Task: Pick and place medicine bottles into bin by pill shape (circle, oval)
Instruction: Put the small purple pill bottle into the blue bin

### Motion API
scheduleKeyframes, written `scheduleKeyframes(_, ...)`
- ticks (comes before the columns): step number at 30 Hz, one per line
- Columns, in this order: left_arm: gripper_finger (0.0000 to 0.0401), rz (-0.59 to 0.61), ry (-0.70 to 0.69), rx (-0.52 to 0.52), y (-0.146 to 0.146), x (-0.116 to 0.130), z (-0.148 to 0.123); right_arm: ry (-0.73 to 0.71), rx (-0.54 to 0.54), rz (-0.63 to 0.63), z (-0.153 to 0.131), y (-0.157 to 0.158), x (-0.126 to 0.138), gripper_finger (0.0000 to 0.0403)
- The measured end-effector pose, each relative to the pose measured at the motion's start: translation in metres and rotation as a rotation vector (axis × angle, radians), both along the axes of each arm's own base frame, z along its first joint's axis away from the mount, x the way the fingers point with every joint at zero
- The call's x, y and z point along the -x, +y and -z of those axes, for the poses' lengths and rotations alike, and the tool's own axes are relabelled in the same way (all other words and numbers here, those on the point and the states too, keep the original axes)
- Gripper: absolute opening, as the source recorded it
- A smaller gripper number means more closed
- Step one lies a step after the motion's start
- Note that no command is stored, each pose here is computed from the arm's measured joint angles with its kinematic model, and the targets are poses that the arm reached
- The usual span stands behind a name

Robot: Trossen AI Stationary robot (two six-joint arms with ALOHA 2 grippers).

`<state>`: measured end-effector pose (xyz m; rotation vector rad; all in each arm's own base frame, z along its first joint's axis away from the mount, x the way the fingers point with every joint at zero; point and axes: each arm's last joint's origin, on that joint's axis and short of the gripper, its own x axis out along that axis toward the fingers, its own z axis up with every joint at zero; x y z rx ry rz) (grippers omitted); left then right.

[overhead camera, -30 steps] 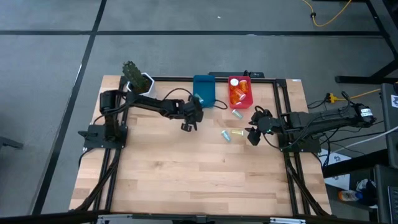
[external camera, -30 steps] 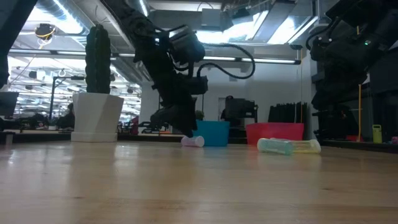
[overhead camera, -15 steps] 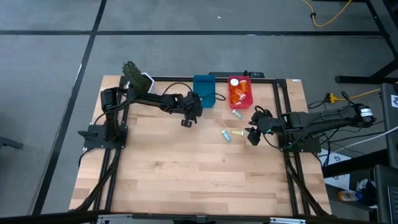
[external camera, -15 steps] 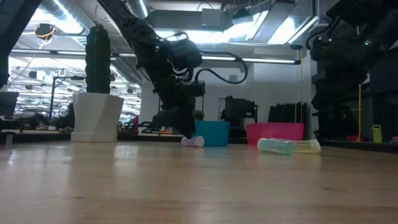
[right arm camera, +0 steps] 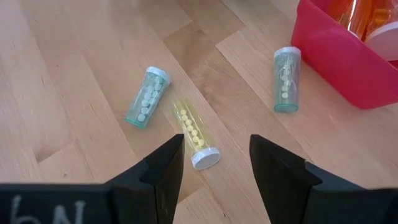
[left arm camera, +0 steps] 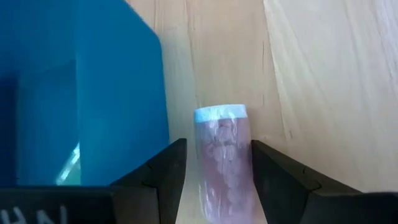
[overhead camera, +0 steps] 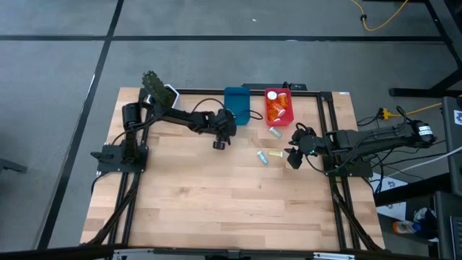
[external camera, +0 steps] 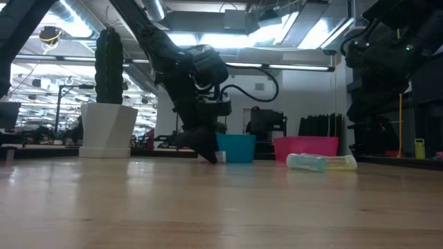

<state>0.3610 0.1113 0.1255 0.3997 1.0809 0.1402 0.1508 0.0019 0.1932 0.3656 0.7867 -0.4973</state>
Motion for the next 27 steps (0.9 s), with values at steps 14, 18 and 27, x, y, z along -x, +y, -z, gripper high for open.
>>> scheduleKeyframes(14,0.0171,-0.160,-0.011,0.377,-0.010,0.007,0.005,-0.001,-0.002,0.001,0.000,0.000,0.000,0.0184)
scheduleKeyframes(18,0.0163,-0.167,-0.011,0.373,-0.009,0.007,0.005,-0.002,-0.002,0.000,0.000,0.000,0.000,0.0184)
scheduleKeyframes(27,0.0092,-0.181,-0.031,0.375,-0.007,-0.006,-0.009,-0.001,-0.001,0.001,0.000,0.000,0.000,0.0184)
